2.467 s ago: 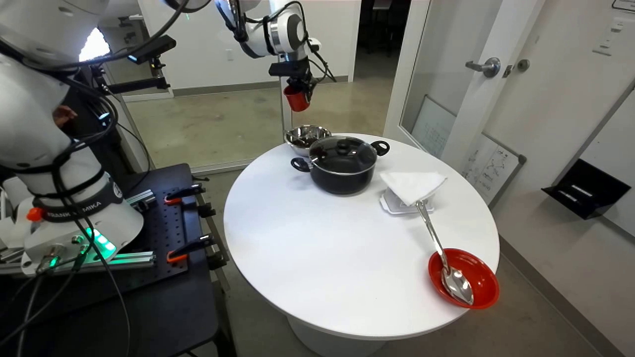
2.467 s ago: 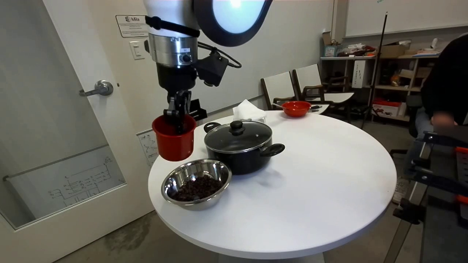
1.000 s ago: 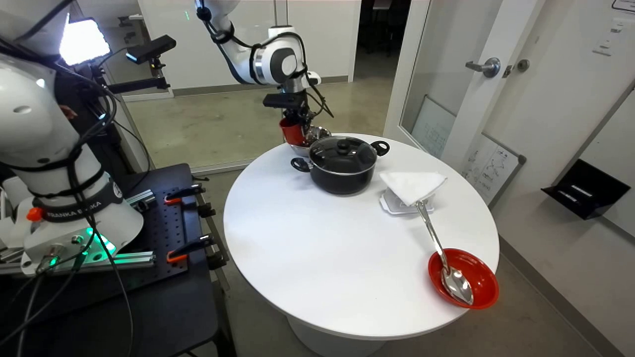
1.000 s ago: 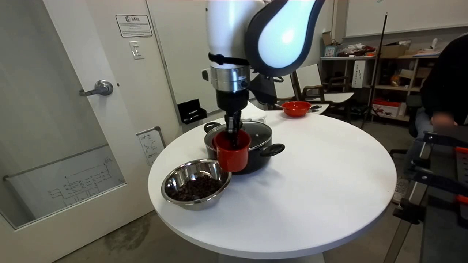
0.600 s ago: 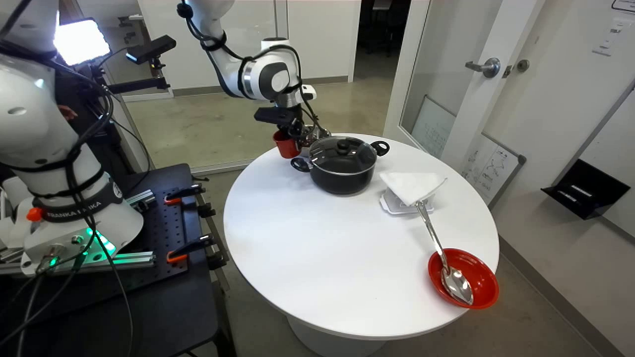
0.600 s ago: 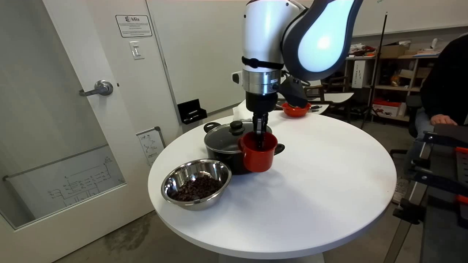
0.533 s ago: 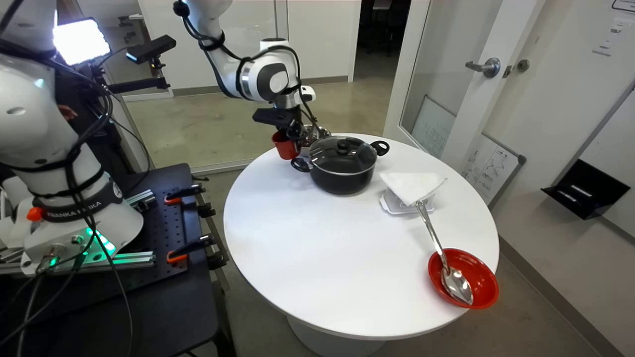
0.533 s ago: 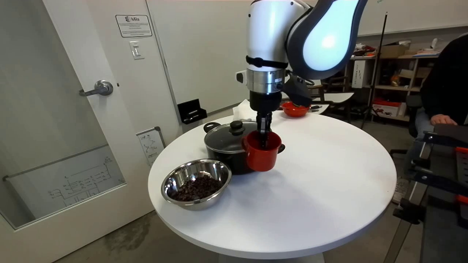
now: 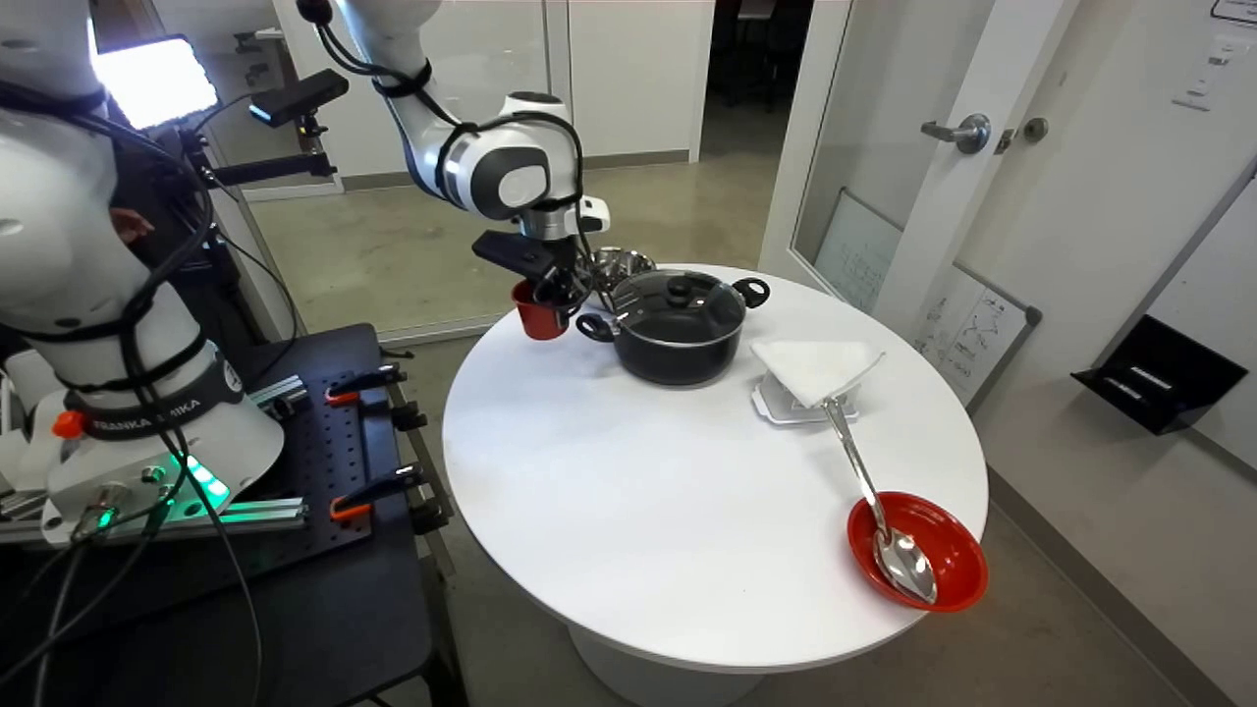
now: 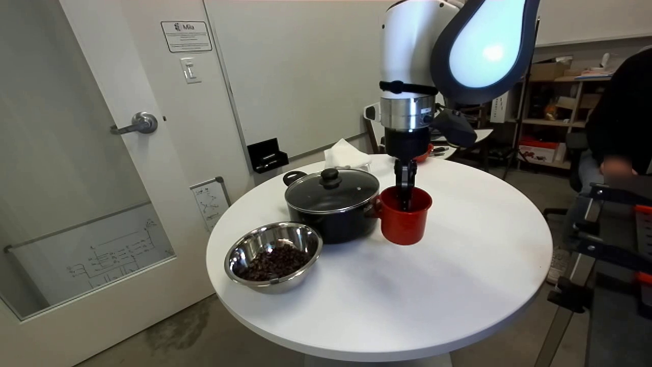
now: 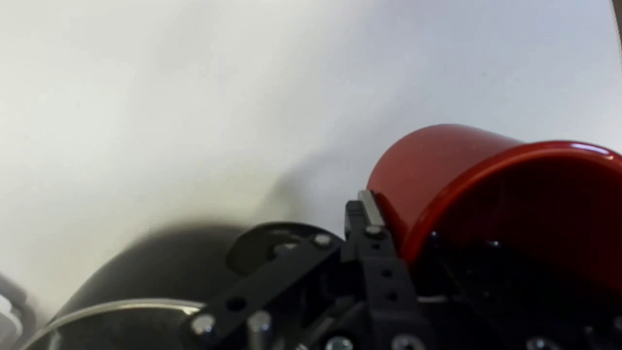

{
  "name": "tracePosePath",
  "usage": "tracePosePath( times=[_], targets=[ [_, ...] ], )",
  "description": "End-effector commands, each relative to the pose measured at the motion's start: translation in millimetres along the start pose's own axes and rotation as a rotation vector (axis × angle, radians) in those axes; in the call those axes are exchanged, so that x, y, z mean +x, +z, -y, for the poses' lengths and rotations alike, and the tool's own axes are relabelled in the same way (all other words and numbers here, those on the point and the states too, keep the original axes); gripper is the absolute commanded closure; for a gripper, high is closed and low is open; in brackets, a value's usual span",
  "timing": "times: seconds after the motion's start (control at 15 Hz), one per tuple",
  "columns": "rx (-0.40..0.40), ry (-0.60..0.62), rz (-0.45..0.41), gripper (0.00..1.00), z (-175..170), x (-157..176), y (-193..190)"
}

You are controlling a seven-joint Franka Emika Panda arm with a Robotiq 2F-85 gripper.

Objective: Pour the contents from the orange cup into the silver bowl

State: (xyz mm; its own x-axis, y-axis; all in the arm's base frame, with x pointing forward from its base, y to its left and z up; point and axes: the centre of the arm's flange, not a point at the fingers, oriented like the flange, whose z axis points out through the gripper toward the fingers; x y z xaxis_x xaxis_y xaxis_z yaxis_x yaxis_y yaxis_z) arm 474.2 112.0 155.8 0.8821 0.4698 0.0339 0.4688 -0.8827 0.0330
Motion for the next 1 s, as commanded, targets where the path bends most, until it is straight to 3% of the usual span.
tracePosePath(
  times=[0.0, 0.33, 0.53, 0.93],
  targets=[
    [0.021, 0.02, 0.011, 0.98, -4.2, -21.7, -10.2],
    [-0.012, 0.057, 0.052, 0.98, -5.6, -29.1, -9.8],
    [-0.026, 0.138, 0.059, 0.98, -5.5, -28.0, -11.4],
    [-0.026, 0.312, 0.0, 0.98, -1.4, -22.3, -13.0]
  ],
)
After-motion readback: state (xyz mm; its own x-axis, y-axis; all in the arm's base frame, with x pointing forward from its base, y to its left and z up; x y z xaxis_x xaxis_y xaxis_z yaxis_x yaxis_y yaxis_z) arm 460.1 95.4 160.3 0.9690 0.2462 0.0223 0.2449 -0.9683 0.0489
